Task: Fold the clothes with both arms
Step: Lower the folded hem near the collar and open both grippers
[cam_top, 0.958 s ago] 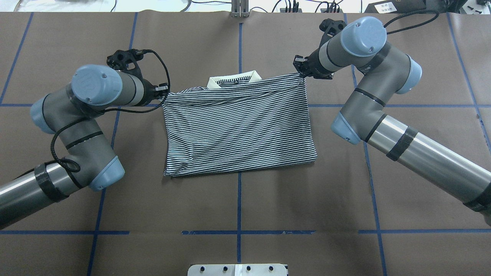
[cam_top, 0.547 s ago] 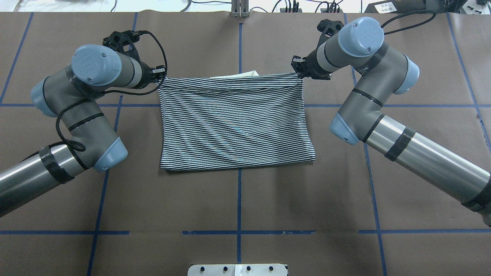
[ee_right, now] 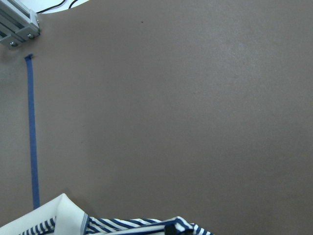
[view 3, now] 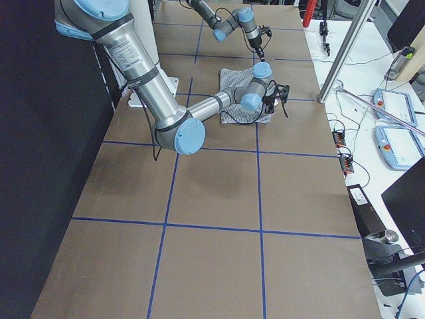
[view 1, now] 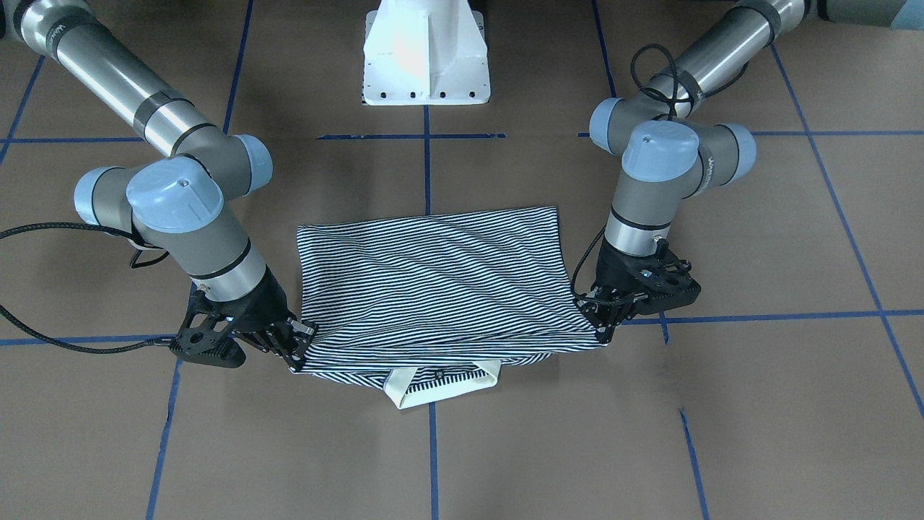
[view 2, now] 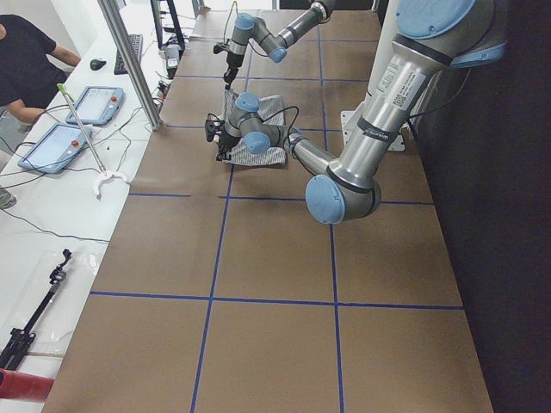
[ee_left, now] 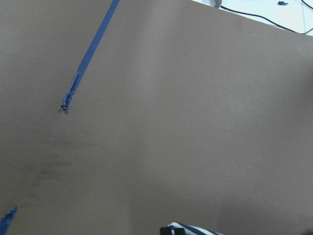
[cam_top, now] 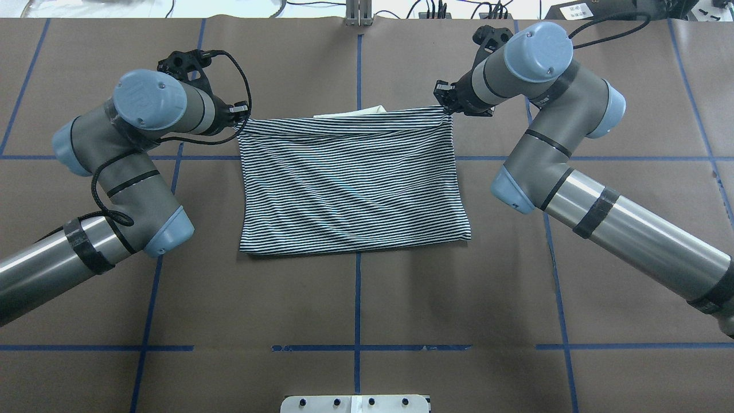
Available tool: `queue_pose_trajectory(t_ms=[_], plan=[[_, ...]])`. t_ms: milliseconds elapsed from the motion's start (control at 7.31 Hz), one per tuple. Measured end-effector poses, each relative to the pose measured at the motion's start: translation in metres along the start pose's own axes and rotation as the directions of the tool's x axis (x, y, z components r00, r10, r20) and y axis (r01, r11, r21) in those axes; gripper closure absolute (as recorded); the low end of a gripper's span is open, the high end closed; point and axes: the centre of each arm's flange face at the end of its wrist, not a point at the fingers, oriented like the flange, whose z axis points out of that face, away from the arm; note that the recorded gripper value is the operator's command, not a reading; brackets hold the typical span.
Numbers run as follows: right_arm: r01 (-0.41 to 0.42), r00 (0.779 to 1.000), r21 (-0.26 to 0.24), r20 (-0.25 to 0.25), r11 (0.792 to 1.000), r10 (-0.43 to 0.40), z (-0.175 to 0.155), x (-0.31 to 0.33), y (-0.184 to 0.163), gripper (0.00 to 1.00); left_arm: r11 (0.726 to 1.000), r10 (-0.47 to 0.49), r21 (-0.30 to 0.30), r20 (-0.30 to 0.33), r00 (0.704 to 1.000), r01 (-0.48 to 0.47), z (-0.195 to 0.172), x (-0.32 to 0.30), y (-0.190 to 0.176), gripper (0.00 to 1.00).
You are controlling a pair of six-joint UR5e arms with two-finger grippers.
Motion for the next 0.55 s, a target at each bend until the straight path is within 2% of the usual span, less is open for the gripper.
queue_pose_trajectory(t_ms=[137, 274, 410, 547], plan=[[0.0, 1.0, 0.002, 0.001, 1.0, 0.0, 0.001, -0.004, -0.001, 1.0, 1.0, 0.0, 0.0, -0.004, 1.0, 0.0, -0.001, 0.002, 0.0, 1.0], [0.001, 1.0, 0.004, 0.004, 1.0, -0.001, 0.0, -0.007, -0.002, 0.86, 1.0, 0.001, 0.001, -0.009, 1.0, -0.001, -0.003, 0.004, 0.0, 0.9], [0.002, 1.0, 0.004, 0.008, 1.0, -0.003, -0.001, -0.01, -0.003, 0.01, 1.0, 0.002, 0.002, -0.015, 1.0, -0.002, -0.005, 0.008, 0.0, 0.01], [0.008, 1.0, 0.002, 0.008, 1.0, -0.008, -0.001, -0.009, -0.002, 0.0, 1.0, 0.006, 0.001, -0.022, 1.0, -0.006, -0.008, 0.014, -0.001, 0.0]])
